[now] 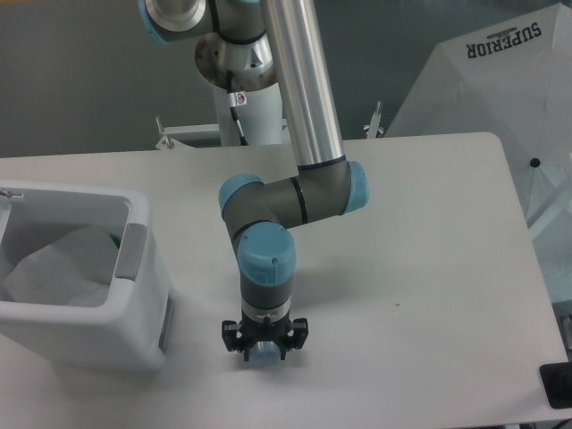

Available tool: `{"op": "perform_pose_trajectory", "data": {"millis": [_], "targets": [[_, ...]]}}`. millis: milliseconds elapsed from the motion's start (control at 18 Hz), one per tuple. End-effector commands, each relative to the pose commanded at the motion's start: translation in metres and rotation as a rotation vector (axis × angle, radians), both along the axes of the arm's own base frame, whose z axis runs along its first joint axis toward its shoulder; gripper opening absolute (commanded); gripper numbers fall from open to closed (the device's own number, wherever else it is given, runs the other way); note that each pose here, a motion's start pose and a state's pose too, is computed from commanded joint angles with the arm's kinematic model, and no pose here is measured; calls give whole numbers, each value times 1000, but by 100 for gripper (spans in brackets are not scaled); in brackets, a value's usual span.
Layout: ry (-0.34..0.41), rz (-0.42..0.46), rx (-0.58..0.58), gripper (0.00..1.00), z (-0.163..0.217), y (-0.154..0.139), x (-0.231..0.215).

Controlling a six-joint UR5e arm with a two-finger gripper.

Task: Place the trash in the trash can
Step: 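Lower the gripper onto the bottle and close it around the bottle, then lift the bottle and carry it over the trash bin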

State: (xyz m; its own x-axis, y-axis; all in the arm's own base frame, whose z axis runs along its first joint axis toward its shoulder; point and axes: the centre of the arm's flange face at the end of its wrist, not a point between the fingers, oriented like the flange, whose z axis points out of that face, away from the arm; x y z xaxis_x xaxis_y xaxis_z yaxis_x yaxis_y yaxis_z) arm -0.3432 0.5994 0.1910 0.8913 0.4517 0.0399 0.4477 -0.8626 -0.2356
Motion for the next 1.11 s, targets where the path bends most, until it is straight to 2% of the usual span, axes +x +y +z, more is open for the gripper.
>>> {"op": "perform_pose_trajectory", "data": {"millis": [333, 611, 778, 1111], "targets": [[86, 7, 98, 63, 83, -6, -2], [214, 83, 238, 63, 188, -17, -45], [265, 185, 341, 63, 248, -16, -71], [372, 200, 471, 59, 337, -19, -78]]}}
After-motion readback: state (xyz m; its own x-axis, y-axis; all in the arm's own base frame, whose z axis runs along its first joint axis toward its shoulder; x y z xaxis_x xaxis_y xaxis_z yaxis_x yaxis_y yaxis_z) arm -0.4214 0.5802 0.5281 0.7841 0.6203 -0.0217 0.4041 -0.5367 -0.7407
